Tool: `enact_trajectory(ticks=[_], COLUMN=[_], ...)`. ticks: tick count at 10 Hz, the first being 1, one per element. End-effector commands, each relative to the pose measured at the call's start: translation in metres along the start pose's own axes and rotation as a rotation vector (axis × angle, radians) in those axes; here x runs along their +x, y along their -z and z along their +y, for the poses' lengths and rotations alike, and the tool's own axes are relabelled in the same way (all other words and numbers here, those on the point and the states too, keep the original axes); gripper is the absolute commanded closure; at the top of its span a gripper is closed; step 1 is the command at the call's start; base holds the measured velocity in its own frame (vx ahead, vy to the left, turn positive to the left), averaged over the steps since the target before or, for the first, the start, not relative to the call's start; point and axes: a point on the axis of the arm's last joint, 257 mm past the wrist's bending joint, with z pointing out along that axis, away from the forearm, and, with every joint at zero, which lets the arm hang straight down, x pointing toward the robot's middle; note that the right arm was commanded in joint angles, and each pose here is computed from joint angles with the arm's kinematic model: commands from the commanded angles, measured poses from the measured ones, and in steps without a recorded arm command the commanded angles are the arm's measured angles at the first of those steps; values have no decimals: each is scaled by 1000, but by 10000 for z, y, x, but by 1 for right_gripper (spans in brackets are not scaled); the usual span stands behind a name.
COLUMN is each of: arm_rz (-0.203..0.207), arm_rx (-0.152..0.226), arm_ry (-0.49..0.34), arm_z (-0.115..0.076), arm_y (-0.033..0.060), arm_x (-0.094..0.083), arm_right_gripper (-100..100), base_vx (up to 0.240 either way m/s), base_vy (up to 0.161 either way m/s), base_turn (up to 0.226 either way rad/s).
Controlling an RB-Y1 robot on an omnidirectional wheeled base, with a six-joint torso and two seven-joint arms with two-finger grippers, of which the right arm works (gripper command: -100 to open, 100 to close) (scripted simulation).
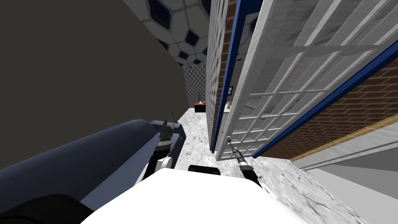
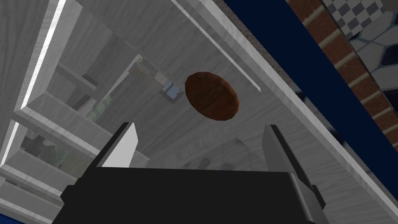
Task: Pull the door open
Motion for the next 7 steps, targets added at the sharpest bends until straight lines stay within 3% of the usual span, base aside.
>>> enact_trajectory(ticks=[1,7], arm_rz=[10,31], arm_rx=[-18,-58], arm_ry=[67,241], arm_z=[26,72], arm_y=[37,124], arm_x=[2,15], arm_right_gripper=[-100,-100], base_vx=[-10,-7], base_vy=[-5,-3], base_turn=[-57,-33])
